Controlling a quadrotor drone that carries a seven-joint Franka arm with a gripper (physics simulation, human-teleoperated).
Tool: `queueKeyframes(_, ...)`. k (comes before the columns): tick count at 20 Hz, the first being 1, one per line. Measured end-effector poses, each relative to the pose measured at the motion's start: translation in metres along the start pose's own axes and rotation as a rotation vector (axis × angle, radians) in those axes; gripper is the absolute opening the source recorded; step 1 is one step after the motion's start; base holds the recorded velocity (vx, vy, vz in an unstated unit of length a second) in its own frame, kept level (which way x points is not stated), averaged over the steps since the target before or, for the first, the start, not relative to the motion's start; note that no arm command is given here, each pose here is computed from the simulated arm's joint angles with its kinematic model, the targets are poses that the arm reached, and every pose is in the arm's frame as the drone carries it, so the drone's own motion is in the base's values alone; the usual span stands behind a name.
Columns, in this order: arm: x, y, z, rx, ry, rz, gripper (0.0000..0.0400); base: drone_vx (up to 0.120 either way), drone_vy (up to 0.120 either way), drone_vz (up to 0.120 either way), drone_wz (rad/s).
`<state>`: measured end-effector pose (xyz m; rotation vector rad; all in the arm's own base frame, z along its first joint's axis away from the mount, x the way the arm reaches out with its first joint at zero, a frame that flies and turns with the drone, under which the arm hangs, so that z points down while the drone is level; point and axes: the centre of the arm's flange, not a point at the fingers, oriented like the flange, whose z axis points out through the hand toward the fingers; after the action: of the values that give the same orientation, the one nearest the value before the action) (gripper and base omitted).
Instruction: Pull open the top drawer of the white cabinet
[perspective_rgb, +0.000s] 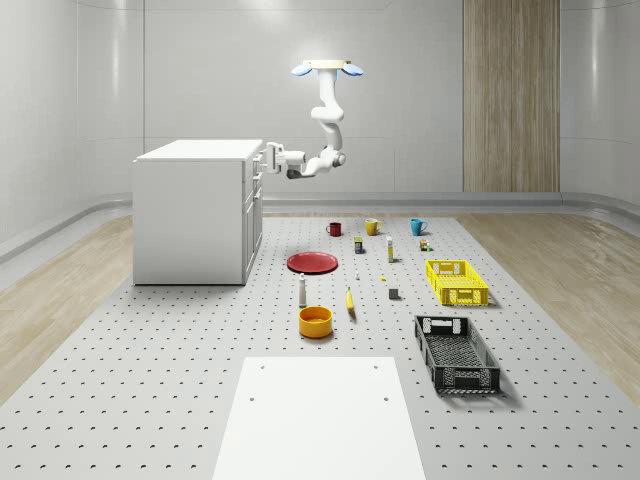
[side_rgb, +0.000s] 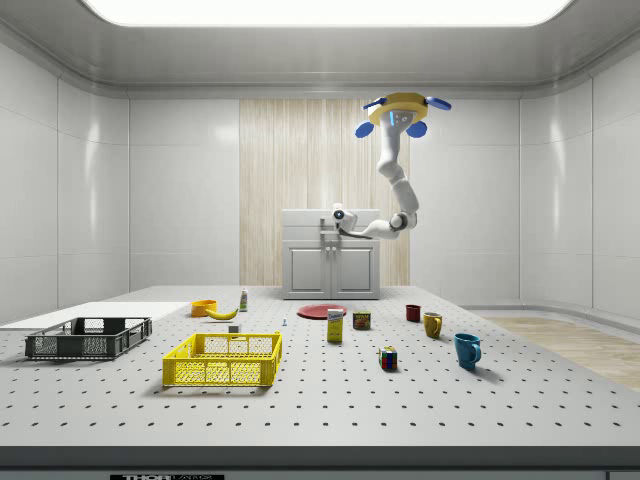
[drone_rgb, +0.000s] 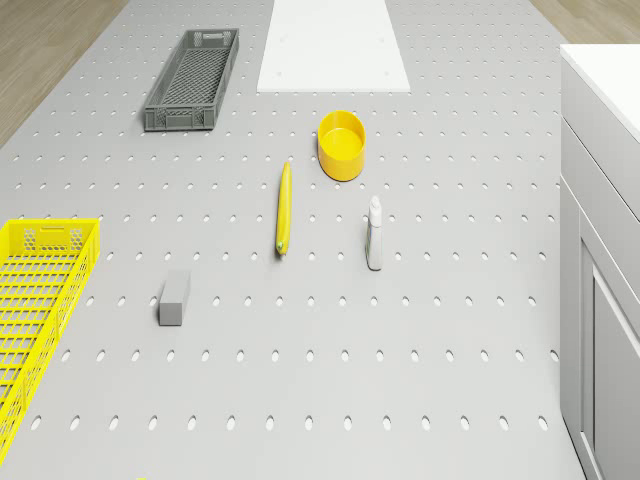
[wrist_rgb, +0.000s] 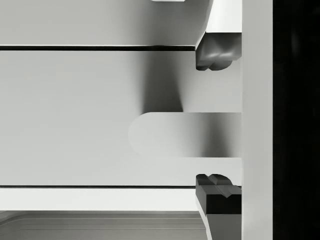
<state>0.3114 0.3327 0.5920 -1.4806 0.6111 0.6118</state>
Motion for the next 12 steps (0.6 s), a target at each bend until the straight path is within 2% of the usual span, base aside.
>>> queueKeyframes(7, 0.010, -0.010, 0.000, 0.000, 0.000, 0.000, 0.0305, 0.000, 0.000, 0.000, 0.000)
queueKeyframes(12, 0.013, -0.013, 0.000, 0.000, 0.001, 0.000, 0.0305, 0.000, 0.000, 0.000, 0.000)
